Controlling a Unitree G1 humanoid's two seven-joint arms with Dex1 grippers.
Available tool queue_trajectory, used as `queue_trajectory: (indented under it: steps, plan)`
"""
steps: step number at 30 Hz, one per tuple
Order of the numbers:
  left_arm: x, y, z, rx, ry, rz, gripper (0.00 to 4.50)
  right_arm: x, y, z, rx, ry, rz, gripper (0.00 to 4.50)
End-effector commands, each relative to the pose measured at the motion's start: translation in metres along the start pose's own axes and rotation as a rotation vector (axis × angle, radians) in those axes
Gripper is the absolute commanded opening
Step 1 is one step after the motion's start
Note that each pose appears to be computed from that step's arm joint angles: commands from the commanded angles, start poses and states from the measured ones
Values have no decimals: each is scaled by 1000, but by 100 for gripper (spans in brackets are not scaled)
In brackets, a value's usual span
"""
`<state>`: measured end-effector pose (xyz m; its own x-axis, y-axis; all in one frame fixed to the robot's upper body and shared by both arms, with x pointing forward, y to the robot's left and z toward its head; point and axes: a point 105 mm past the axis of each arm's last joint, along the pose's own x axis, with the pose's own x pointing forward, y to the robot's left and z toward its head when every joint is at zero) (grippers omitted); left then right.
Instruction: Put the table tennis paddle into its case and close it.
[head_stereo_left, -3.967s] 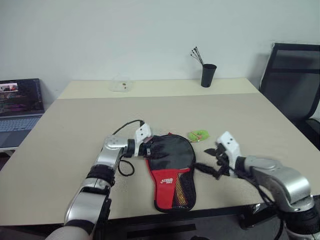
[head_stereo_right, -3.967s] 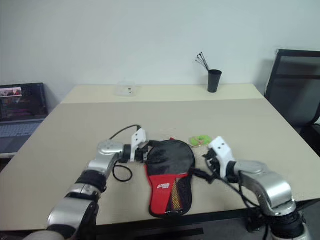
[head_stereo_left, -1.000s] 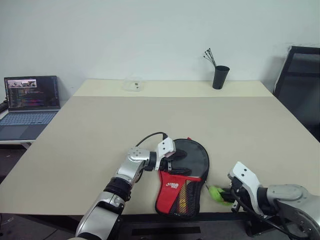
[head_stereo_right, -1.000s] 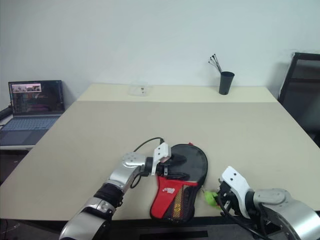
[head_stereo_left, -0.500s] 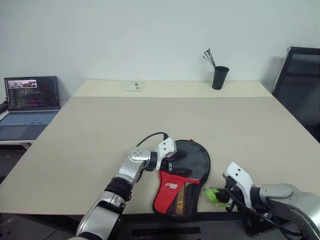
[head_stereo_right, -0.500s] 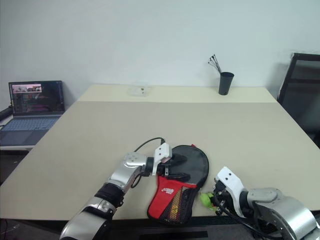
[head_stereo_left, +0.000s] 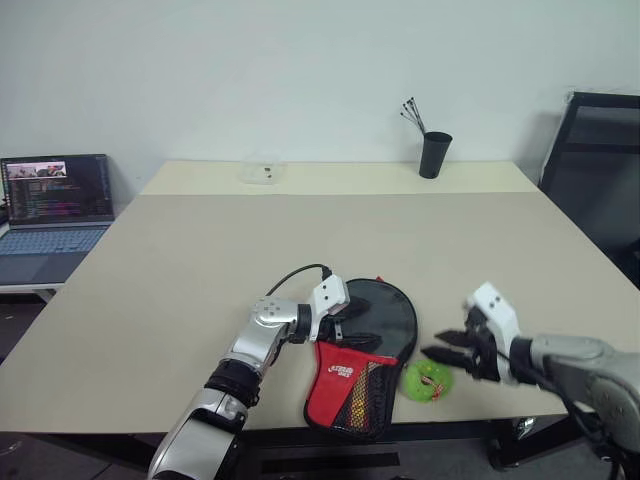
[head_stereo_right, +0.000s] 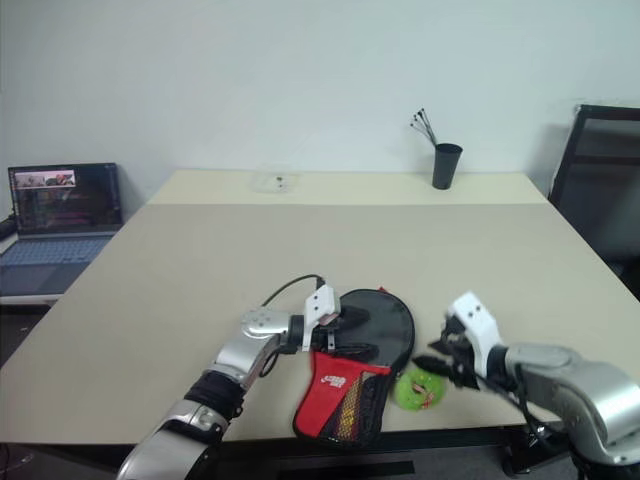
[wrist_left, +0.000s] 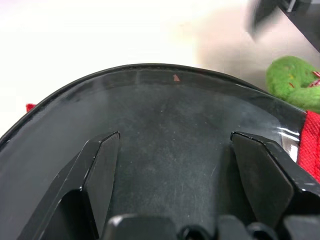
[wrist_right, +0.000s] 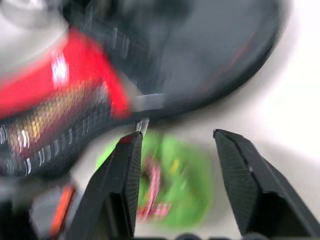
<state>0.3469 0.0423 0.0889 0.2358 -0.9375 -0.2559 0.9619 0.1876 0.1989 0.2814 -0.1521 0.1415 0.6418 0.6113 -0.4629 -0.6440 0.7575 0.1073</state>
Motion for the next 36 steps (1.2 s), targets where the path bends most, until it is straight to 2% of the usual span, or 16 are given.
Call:
queue_trajectory:
  steps: [1,6,12,19,27,29,36]
  plan:
    - [-5,1,17,6,-62,13,387,5,-20,19,32,-88,-71,246]
    - [-23,3,41,-21,-151,20,387,28,-45,22,82,-130,-141,246]
    - [-67,17,64,-46,-183,49,387,60,-38,21,116,-148,-90,246]
    - [-107,33,53,-51,-101,158,387,80,-30,21,135,-164,-60,246]
    - [-105,31,51,-44,-94,185,387,95,-37,3,125,-89,-114,246]
    - [-104,29,49,-40,-86,189,387,96,-39,3,127,-88,-118,208]
    - [-105,28,47,-38,-79,201,387,107,-36,16,101,-97,-89,4]
